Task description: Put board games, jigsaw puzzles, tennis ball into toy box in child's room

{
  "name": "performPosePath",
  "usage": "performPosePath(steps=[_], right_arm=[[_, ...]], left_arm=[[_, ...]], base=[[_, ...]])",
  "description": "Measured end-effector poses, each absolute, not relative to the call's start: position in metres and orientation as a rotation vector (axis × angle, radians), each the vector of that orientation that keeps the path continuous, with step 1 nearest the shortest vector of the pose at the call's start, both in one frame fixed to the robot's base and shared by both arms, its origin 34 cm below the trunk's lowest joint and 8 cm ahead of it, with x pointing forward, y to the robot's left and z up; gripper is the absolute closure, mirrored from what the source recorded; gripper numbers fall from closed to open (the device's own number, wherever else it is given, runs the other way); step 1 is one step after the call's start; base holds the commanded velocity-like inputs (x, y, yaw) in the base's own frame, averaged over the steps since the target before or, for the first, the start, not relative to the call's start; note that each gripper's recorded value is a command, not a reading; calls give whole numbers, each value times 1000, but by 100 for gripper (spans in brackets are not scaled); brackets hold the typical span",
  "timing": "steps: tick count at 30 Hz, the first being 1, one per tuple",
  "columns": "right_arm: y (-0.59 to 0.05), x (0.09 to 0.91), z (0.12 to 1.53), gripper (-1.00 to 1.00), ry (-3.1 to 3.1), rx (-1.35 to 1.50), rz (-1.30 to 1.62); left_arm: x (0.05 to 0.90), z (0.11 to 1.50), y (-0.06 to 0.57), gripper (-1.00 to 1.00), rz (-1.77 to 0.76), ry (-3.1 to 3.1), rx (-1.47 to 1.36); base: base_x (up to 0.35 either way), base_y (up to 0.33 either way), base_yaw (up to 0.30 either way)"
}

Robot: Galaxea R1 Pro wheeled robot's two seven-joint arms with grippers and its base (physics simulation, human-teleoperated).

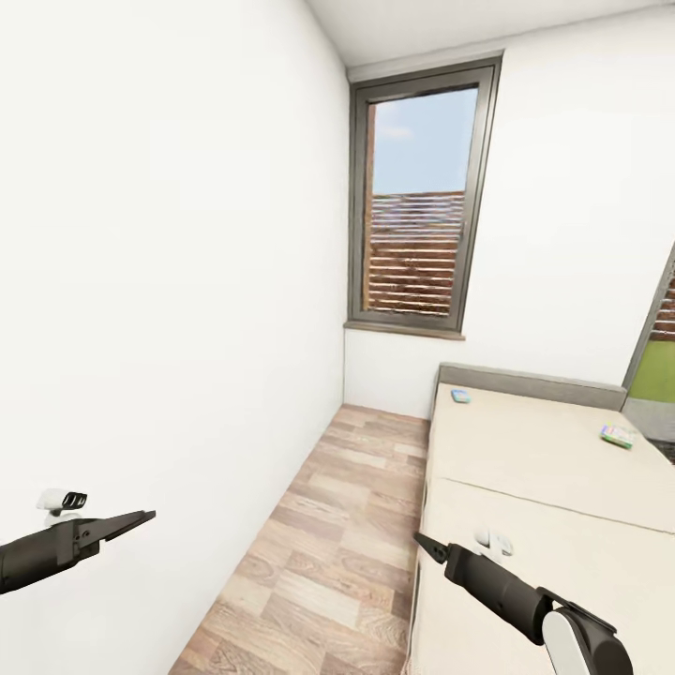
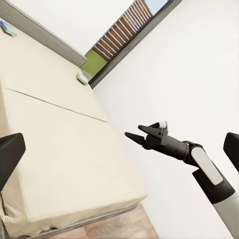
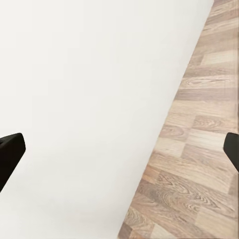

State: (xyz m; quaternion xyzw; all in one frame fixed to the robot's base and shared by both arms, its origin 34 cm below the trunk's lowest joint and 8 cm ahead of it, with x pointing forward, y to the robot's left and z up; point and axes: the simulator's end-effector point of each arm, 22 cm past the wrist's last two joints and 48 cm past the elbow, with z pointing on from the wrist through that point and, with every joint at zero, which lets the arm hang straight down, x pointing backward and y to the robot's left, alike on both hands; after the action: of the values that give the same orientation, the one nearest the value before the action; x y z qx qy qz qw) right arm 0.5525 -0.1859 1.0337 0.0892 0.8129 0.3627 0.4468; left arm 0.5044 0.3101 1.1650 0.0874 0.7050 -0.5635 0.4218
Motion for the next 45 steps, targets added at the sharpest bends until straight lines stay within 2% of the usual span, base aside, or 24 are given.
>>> performPosePath(steps=[25, 45], right_arm=[[-186, 553, 1017, -100, 2046, 239, 899], [-192, 569, 1039, -100, 1971, 276, 891]], left_arm=[[510, 1151, 310, -100, -1422, 1794, 195], [515, 1161, 316, -100, -1376, 1759, 211]], base=[[0, 24, -151], [0, 12, -19]])
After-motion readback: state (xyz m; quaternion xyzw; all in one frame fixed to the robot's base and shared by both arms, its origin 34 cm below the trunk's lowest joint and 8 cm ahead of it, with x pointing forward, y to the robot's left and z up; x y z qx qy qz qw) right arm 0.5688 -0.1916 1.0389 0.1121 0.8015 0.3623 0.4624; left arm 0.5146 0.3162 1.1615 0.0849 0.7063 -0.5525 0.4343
